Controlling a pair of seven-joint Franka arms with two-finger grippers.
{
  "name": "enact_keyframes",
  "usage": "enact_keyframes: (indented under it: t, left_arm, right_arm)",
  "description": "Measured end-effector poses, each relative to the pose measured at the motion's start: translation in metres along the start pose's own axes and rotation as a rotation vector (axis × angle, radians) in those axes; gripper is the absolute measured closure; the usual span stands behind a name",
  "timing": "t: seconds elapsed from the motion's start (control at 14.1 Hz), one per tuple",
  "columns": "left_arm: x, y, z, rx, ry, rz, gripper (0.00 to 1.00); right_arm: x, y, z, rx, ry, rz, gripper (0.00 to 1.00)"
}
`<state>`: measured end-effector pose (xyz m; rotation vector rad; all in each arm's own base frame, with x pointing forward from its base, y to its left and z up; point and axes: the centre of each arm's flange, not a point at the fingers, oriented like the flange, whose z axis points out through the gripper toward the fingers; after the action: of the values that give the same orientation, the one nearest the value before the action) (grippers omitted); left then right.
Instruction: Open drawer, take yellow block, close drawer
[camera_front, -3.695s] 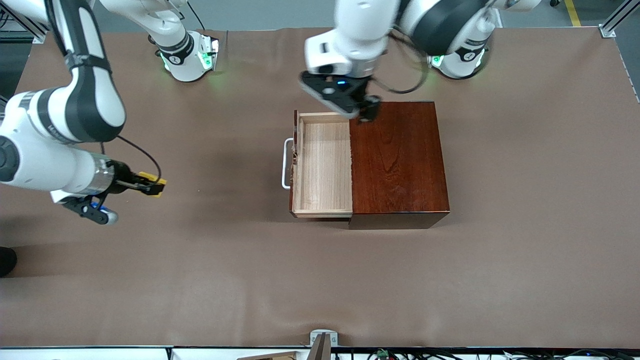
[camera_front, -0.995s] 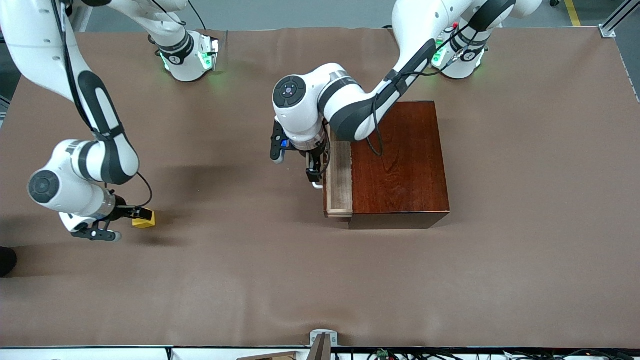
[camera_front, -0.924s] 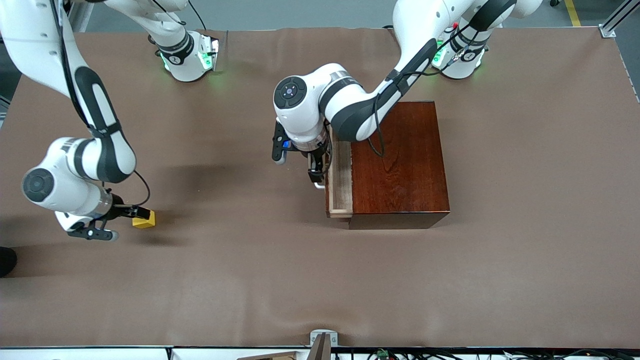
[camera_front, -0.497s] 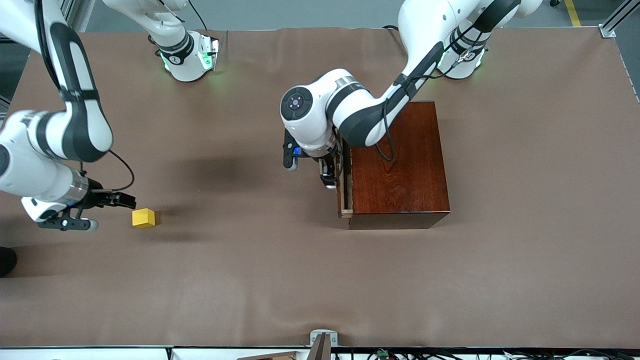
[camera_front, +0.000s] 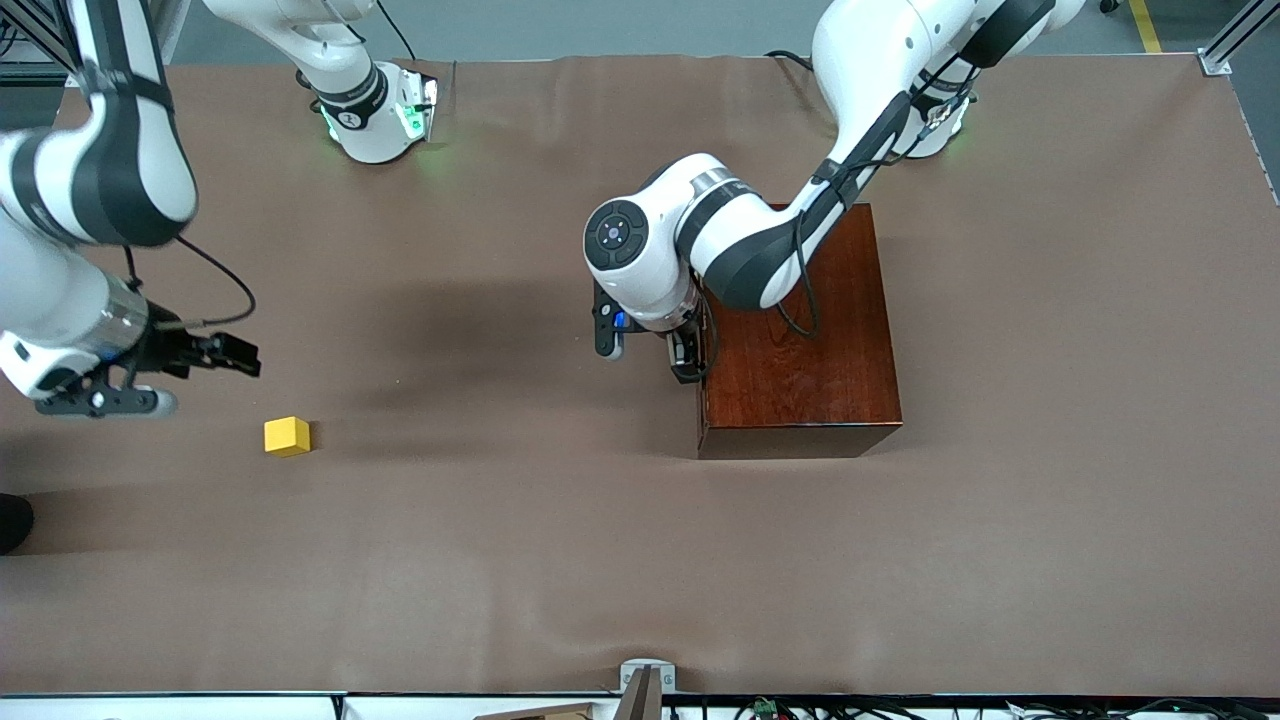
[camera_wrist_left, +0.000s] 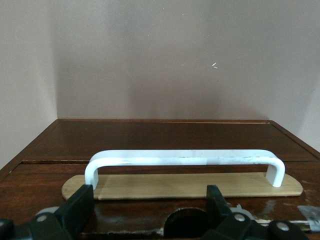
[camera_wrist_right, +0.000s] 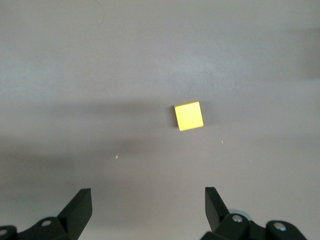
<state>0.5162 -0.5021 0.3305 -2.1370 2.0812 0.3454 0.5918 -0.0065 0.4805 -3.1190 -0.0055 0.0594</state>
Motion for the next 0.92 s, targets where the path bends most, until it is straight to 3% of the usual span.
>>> enact_keyframes:
  t: [0.28, 0.57, 0.78, 0.92]
  left_arm:
    - [0.014, -0.008, -0.015, 0.088, 0.128, -0.079, 0.0]
    - [0.025, 0.002, -0.037, 0.104, 0.209, -0.356, 0.0]
    - [-0.01, -0.003, -0.101, 0.149, 0.277, -0.543, 0.0]
    - [-0.057, -0.008, -0.145, 0.165, 0.269, -0.649, 0.0]
  right_arm:
    - [-0.027, 0.0, -0.054, 0.004, -0.028, 0.037, 0.0]
    - [-0.034, 0.0, -0.098, 0.004, -0.042, 0.066, 0.0]
    - [-0.037, 0.004, -0.119, 0.004, -0.035, 0.074, 0.0]
    - [-0.039, 0.008, -0.121, 0.004, -0.042, 0.082, 0.0]
